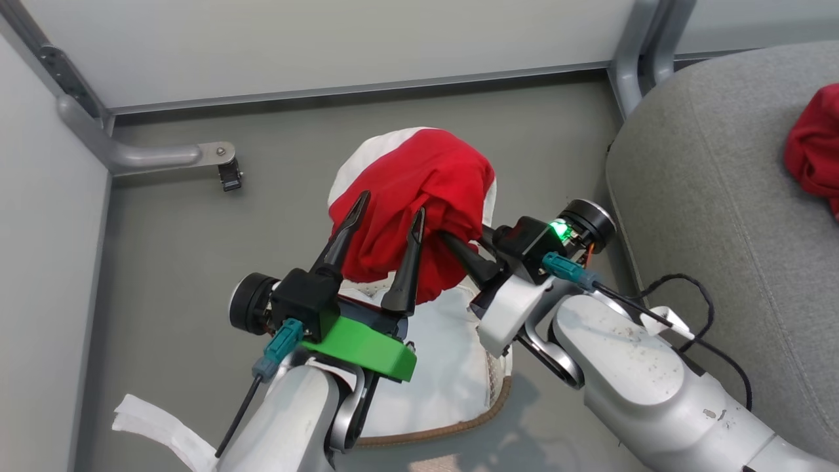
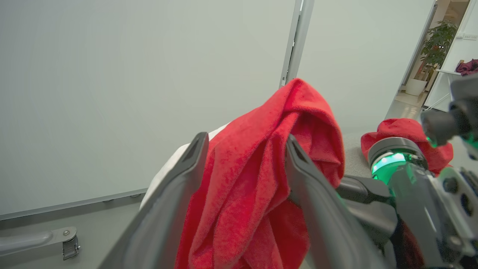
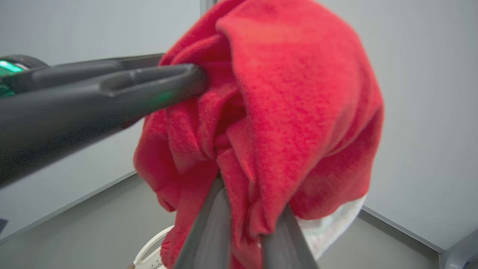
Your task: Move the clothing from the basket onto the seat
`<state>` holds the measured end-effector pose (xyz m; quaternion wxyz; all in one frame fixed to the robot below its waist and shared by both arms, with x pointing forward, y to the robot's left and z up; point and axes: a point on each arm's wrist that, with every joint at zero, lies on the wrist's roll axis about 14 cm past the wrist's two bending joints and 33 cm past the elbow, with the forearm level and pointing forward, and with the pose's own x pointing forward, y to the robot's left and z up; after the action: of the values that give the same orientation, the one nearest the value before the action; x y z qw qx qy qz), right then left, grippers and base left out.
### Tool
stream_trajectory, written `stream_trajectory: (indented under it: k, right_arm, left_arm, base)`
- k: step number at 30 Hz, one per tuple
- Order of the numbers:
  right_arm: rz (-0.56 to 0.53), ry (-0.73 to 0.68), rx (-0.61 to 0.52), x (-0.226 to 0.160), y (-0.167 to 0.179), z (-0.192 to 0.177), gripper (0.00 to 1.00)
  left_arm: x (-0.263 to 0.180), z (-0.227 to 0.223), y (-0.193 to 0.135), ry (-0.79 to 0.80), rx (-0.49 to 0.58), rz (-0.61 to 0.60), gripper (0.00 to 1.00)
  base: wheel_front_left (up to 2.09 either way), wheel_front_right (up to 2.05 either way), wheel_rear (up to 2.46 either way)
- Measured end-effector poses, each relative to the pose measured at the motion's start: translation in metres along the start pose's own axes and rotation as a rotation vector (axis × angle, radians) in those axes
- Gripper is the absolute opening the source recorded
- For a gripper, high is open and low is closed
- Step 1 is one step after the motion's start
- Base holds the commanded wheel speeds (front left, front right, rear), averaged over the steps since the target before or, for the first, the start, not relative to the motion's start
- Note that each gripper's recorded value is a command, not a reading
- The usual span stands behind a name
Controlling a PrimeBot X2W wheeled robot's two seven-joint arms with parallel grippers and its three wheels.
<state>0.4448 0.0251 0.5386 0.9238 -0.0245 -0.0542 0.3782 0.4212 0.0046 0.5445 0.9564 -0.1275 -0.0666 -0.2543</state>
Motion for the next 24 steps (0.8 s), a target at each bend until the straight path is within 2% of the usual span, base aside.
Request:
stream_trajectory:
  k: [11,15,24]
  right_arm:
    - [-0.27,0.0,0.043,-0.059,-0.068,-0.004,0.0]
    - [-0.385,0.008,0.057,-0.091,-0.091,-0.007,0.0]
    - [-0.601,0.037,0.071,-0.165,-0.118,-0.013,0.0]
  left_arm:
    - [0.019,-0.027,-0.03,0.052,-0.005,-0.121,1.0]
    - [0.027,-0.039,-0.052,0.074,-0.019,-0.196,1.0]
    - [0.035,-0.062,-0.107,0.125,-0.068,-0.365,1.0]
  base:
    - [0.0,0.0,0.0]
    - [0.0,0.0,0.0]
    - [0.0,0.0,0.0]
